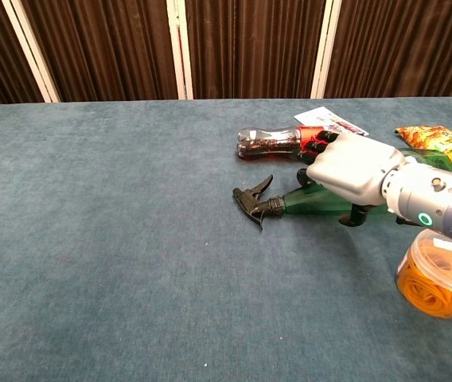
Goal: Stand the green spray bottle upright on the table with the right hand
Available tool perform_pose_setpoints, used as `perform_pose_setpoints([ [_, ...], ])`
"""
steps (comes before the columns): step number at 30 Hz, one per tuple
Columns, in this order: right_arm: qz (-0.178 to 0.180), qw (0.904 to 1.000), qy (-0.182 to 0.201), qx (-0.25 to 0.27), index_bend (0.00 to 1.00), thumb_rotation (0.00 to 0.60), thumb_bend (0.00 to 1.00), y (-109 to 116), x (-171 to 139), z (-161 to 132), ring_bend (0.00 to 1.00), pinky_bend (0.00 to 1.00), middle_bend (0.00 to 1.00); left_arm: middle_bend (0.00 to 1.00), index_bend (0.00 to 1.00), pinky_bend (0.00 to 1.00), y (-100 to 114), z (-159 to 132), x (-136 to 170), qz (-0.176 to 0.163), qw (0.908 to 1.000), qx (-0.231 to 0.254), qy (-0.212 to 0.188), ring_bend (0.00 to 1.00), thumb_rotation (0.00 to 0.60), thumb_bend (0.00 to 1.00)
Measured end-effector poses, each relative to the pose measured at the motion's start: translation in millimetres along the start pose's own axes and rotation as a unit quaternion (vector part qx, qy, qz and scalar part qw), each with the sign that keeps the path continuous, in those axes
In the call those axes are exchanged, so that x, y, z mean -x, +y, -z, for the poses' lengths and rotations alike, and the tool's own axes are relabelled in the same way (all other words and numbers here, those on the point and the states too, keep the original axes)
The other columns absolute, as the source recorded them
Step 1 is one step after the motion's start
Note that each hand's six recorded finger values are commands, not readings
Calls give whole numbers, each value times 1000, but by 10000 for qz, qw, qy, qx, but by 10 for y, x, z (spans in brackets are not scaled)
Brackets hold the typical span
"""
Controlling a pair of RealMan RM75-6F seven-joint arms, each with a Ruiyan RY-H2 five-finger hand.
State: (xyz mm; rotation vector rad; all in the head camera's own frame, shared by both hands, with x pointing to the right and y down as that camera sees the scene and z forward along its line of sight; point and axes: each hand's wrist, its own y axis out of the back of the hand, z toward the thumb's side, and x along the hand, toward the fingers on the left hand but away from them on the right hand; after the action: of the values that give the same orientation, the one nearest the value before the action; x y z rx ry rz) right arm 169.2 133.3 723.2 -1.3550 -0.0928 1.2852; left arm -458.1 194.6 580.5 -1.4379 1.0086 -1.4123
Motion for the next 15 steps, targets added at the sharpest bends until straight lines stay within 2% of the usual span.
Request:
perform_pose_setpoints([
  [4, -66, 10000, -12, -11, 402, 600, 337, -71, 40, 72, 0, 0, 0, 0, 0, 69, -20, -28, -19, 46, 10000, 7, -18, 0, 600, 24],
  [8, -34, 10000, 5, -21, 623, 600, 382, -96, 61, 106, 0, 0, 2, 0, 0, 68, -38, -50, -30, 80, 10000, -14, -32, 0, 600, 24],
  [11, 48, 10000, 34, -17, 748, 600, 413, -89, 63, 112, 0, 0, 35, 0, 0, 69, -54, -72, -40, 107, 9999, -37, -58, 0, 600, 25],
  [15, 283, 9996, 62, -8, 831, 600, 443, -33, 50, 114, 0, 0, 77, 0, 0, 68, -72, -106, -44, 123, 9998, -66, -110, 0, 600, 25],
])
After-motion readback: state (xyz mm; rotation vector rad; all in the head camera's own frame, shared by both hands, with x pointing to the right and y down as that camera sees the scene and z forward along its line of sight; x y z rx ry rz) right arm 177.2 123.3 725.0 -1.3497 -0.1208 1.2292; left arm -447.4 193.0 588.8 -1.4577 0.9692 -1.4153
